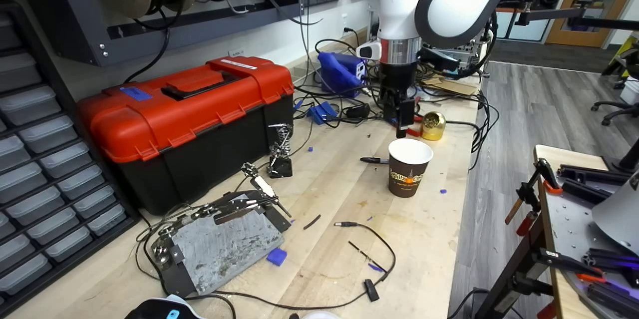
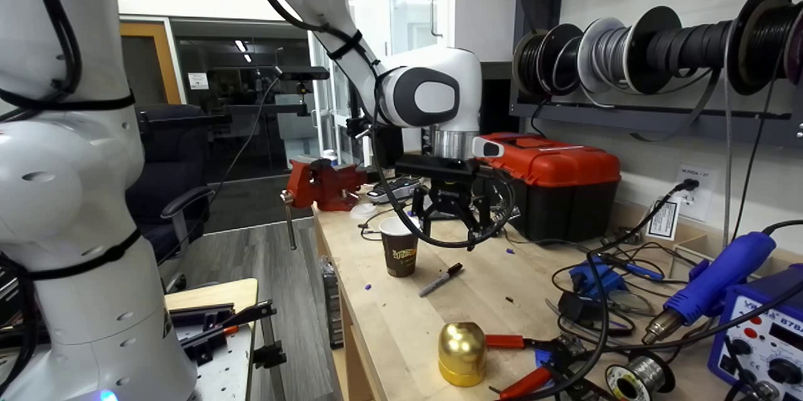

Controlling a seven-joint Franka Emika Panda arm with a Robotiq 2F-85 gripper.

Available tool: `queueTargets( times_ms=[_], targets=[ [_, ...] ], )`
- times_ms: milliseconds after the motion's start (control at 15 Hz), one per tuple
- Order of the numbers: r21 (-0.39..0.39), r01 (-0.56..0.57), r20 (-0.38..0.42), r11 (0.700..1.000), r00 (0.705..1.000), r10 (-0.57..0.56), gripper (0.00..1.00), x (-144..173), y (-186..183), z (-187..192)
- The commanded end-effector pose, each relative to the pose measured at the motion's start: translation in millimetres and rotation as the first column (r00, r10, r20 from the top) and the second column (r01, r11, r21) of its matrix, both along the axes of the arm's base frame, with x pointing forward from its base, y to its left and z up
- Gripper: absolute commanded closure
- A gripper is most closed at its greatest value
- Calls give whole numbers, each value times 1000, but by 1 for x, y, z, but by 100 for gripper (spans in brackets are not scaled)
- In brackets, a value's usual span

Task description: Pick the pen on the table and put it in the cup

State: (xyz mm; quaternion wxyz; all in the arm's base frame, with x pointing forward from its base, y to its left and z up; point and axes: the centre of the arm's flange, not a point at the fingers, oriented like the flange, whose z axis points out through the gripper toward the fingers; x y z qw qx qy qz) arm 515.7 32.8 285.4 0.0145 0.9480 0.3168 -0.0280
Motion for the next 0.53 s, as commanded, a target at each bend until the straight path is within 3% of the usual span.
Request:
queueTargets(
  times_ms=[0,467],
  targets=[
    [-6,-2,23,1000,1000,3,0,15,4,-15],
    [11,-16,34,1000,999,16,0,23,20,-37]
  ],
)
